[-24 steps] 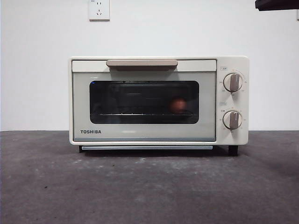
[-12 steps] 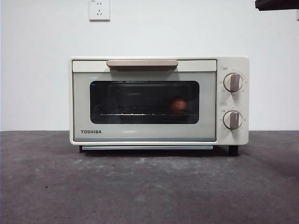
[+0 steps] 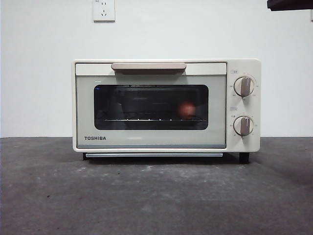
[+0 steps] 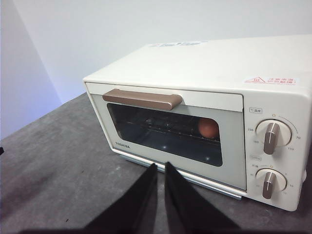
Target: Eggoven
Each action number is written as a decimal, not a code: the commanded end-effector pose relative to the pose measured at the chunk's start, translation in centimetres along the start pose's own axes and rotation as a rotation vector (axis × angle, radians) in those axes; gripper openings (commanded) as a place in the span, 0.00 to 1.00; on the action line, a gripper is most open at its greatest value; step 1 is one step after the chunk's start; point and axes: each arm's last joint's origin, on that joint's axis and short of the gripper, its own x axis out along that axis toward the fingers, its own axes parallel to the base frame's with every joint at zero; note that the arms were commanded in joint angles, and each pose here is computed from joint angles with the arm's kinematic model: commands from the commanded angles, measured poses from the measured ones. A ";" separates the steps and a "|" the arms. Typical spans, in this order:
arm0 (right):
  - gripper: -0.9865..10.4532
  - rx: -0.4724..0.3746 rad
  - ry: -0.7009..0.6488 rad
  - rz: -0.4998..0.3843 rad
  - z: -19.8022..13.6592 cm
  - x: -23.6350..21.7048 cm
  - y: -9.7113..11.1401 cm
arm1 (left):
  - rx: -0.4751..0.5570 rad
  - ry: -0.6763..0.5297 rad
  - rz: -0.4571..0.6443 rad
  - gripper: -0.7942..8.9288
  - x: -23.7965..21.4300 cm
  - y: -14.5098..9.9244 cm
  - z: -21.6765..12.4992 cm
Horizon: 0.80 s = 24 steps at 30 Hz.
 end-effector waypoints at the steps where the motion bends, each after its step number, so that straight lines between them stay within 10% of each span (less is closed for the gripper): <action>1: 0.09 -0.009 -0.004 0.006 -0.1 0.1 0.1 | -0.005 0.031 0.005 0.09 0.3 0.1 -0.9; 11: 0.09 -0.039 -0.007 -0.006 0.0 0.0 0.0 | -0.005 0.030 0.005 0.09 0.3 0.1 -0.9; 24: 0.09 -0.156 -0.116 -0.357 -2.3 -3.0 -4.3 | -0.005 0.030 0.005 0.09 0.3 0.1 -0.9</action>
